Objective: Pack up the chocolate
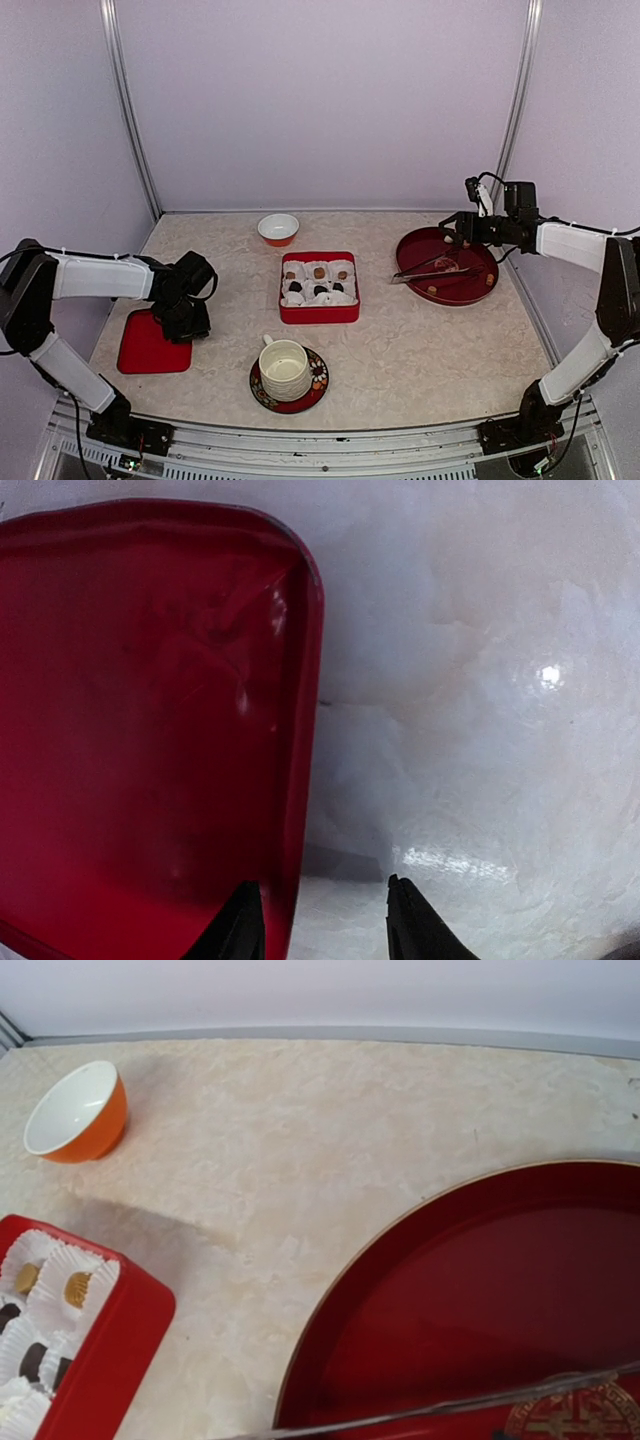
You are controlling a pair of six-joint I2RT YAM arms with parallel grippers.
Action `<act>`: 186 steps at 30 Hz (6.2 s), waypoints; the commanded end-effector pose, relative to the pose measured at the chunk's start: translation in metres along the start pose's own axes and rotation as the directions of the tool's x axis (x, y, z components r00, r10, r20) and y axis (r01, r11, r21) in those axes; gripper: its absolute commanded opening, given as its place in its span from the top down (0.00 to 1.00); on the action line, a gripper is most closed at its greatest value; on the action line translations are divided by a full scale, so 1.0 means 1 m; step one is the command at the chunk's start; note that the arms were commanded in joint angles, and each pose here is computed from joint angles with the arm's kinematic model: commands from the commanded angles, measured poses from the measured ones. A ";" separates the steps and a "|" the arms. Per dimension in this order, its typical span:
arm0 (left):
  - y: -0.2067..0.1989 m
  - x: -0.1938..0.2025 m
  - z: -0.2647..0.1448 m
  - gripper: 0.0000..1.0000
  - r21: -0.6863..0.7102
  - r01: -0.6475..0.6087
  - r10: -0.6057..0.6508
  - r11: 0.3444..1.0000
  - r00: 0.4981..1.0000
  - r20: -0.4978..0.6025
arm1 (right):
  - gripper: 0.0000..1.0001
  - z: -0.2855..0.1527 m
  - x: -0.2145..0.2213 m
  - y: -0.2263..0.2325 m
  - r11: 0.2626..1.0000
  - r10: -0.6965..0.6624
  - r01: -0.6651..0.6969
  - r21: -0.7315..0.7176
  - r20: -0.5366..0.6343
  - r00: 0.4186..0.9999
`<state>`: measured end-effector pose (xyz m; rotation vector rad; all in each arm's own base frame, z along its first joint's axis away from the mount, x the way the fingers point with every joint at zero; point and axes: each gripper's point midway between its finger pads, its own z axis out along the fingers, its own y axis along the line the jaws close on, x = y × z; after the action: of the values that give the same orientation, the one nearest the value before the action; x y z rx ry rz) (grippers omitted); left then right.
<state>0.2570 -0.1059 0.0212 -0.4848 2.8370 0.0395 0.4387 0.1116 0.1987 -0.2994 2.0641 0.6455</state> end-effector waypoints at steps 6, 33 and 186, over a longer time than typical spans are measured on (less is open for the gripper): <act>0.009 0.009 0.025 0.96 0.048 0.024 -0.021 0.999 0.998 -0.055 | 0.29 -0.006 -0.009 0.011 1.000 -0.016 0.016 -0.017 0.031 0.999; -0.069 -0.072 -0.124 1.00 0.448 -0.220 0.098 0.867 0.955 0.279 | 0.28 -0.010 -0.021 0.034 0.990 -0.017 0.028 -0.138 0.078 0.997; -0.210 -0.062 -0.047 0.55 0.765 -0.253 0.087 0.592 0.964 0.252 | 0.44 0.133 0.119 0.157 0.888 0.073 -0.321 -0.328 -0.589 0.804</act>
<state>0.3683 -0.2899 0.0730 -0.0066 2.3757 -1.0668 0.3929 0.3268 0.0946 -0.5425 2.5142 1.3783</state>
